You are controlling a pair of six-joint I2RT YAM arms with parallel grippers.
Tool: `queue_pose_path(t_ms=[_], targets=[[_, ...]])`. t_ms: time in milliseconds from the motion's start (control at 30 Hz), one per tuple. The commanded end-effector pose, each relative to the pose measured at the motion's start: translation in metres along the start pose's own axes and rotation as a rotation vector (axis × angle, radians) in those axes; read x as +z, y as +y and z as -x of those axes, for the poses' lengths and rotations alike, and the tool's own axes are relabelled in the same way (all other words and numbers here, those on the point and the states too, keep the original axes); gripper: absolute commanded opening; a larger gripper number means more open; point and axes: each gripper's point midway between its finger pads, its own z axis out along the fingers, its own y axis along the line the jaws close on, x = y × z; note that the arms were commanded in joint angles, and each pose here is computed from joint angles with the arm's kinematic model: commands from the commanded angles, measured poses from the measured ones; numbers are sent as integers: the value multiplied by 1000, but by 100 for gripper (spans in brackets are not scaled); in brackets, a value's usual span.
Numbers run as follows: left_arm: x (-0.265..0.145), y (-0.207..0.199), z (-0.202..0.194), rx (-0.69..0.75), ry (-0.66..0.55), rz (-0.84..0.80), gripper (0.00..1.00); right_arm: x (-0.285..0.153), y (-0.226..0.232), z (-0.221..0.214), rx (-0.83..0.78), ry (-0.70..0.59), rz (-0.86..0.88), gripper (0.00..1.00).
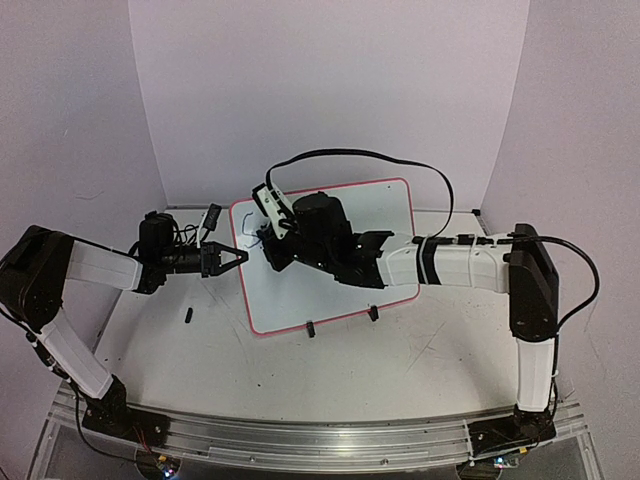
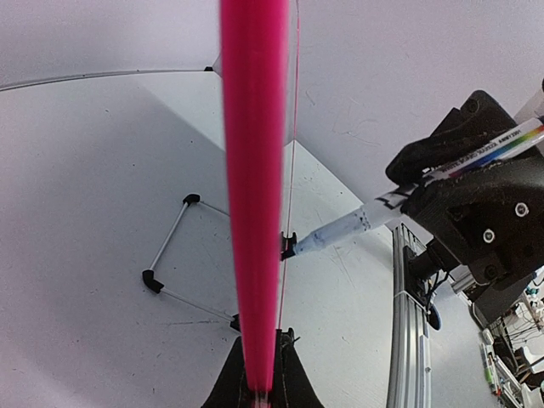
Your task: Write a sentence on the whiteboard
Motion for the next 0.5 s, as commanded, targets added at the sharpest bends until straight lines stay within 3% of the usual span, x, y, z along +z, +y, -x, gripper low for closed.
queue_pose_path(t_ms=[0,467], targets=[[0,14,10,29,-23,71,0,-10,-4,9,21,-16,-14,0],[0,15,9,28,-22,72,0,-9,-21,41,-3,-88,-97,0]])
